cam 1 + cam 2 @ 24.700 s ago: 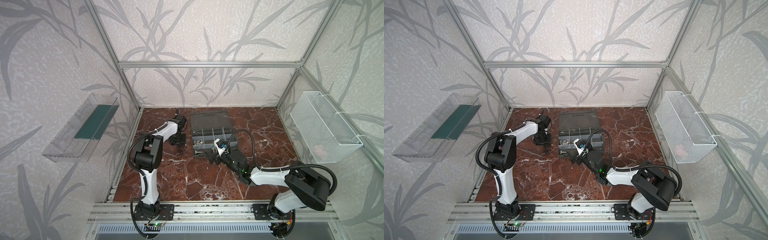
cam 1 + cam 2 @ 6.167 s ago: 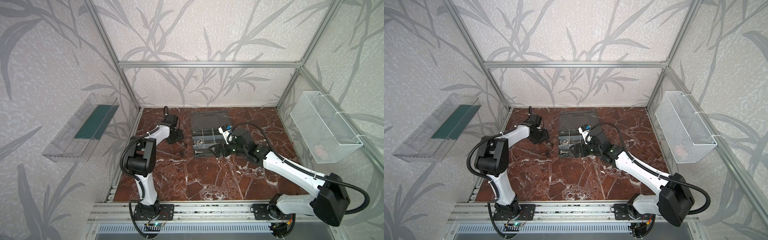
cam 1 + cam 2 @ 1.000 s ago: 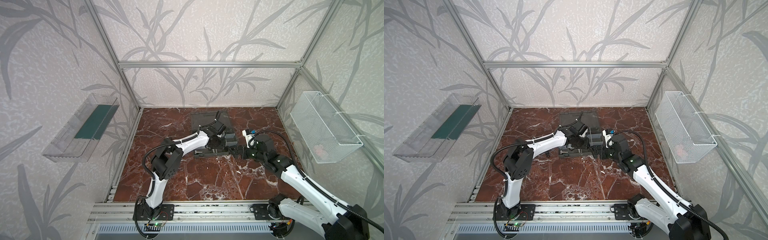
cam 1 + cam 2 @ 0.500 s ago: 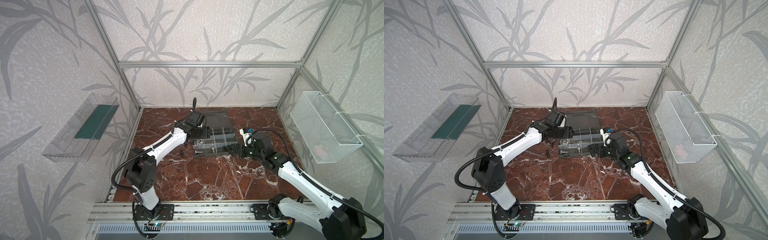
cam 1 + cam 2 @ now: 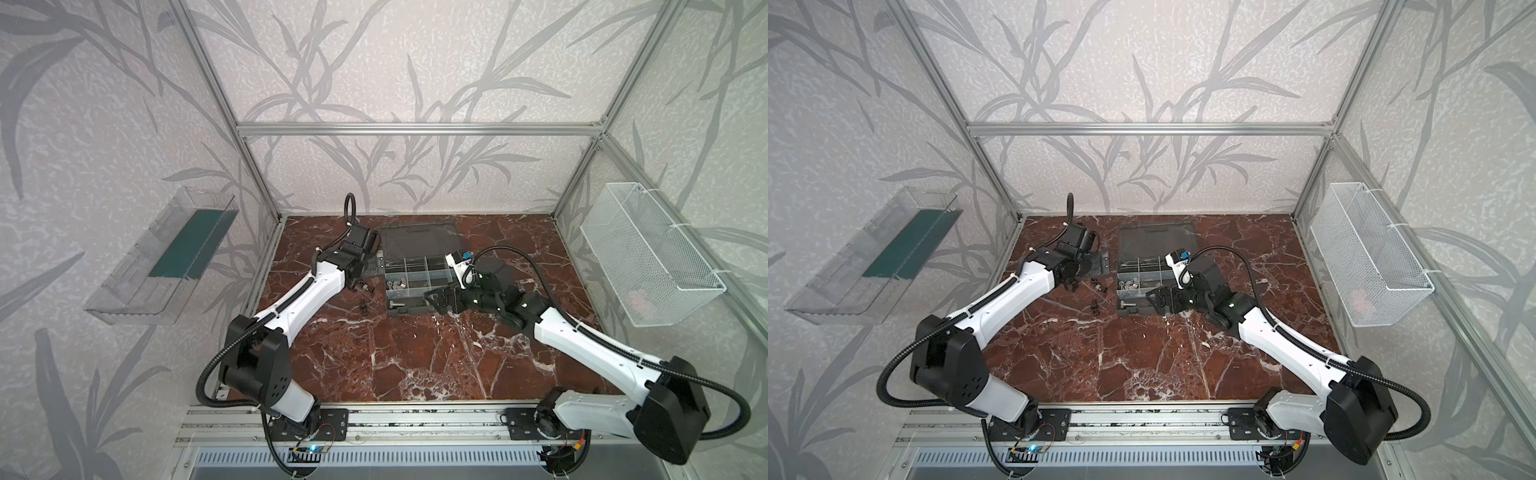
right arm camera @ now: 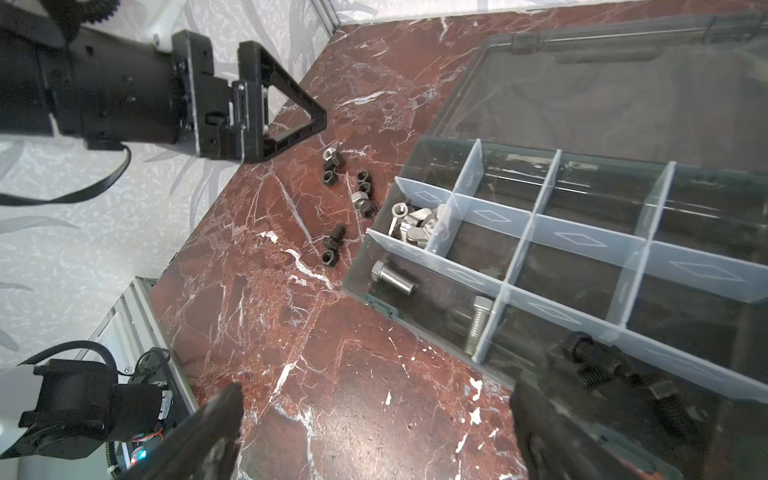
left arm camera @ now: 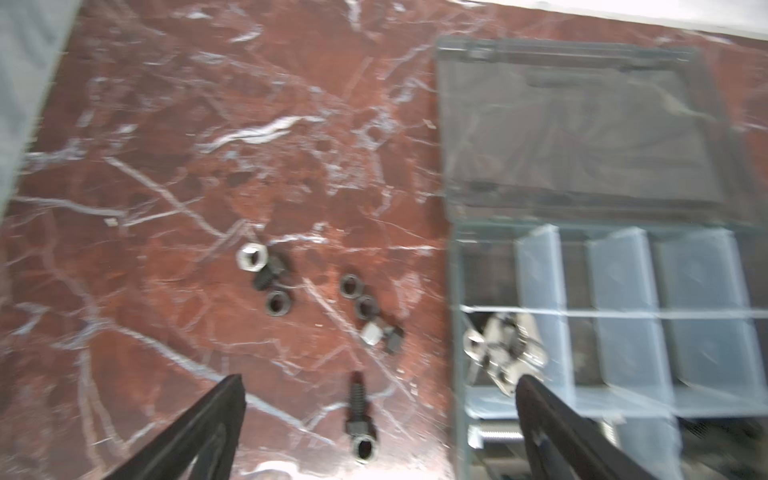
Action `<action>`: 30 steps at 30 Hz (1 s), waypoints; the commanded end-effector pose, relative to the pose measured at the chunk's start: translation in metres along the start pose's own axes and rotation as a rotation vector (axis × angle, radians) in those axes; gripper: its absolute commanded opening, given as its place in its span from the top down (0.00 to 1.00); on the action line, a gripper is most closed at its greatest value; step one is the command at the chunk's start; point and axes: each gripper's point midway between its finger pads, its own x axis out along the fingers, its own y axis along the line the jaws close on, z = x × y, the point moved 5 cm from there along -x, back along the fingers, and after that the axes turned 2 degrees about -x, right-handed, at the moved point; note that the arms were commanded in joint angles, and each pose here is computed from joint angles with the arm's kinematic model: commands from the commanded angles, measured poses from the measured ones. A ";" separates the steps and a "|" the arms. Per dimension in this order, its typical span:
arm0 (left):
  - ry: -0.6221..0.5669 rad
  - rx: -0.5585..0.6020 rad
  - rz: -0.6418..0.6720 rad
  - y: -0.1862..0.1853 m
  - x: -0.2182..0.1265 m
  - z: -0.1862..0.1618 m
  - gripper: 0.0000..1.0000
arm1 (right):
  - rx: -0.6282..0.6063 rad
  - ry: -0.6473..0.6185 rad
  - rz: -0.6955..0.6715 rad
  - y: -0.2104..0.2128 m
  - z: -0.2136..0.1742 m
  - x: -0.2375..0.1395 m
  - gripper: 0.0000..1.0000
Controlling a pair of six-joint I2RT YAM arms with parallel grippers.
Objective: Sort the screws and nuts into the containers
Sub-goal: 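Move the open left gripper back over the pile while the right gripper draws back, then lower the left gripper onto another black bolt and close on it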
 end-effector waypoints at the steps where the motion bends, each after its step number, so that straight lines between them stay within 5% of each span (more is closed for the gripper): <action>1: 0.032 -0.035 0.195 0.035 0.014 0.001 0.01 | -0.060 -0.039 0.038 0.019 0.015 0.004 0.01; 6: 0.075 -0.084 0.283 0.049 0.041 0.002 0.01 | -0.076 -0.025 0.050 0.027 0.012 0.010 0.01; 22: 0.277 -0.553 0.132 0.052 0.129 -0.027 0.10 | -0.060 0.027 0.033 0.021 -0.011 0.012 0.01; 30: 0.292 -0.630 0.086 0.053 0.151 -0.036 0.17 | -0.062 0.042 0.040 0.021 -0.012 0.019 0.01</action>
